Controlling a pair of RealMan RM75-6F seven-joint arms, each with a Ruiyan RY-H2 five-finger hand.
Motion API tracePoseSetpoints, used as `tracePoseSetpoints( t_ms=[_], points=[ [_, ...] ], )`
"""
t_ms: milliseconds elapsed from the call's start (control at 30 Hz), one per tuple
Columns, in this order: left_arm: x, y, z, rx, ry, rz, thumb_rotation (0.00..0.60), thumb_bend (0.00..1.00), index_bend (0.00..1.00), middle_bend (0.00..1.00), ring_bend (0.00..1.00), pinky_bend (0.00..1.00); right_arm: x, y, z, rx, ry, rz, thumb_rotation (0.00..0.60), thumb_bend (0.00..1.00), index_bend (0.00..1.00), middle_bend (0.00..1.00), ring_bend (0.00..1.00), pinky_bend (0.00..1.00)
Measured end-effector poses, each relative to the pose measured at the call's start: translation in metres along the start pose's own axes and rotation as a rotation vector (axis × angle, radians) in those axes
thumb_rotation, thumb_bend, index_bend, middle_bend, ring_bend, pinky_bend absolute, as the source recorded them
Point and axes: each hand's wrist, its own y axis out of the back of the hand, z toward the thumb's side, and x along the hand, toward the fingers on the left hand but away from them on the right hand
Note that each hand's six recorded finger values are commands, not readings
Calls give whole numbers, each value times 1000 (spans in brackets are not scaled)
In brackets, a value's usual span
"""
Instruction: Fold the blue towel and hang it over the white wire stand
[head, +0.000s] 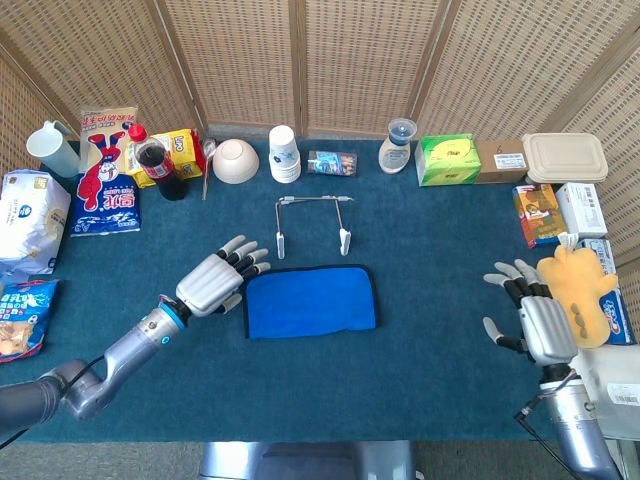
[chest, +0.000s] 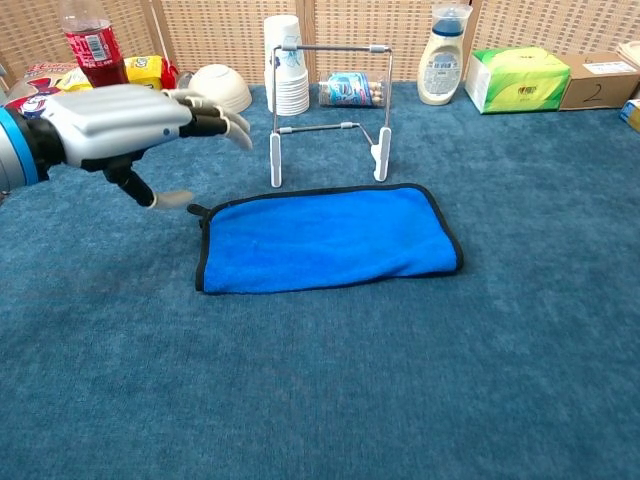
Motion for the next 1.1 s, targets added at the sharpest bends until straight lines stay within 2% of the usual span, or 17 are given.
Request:
tracePoseSetpoints(
  t_ms=[367,1100],
  points=[
    [1,-27,10,0,-21,-28,600,198,181,98,0,0,2,2,-2,0,-15,-10,600,332,244,165,9,0],
    [-9,-50,2,3,3,-46,600,174,176,91,0,0,3,0,-2,-1,-20,-5,600,332,241,165,6,0]
  ],
)
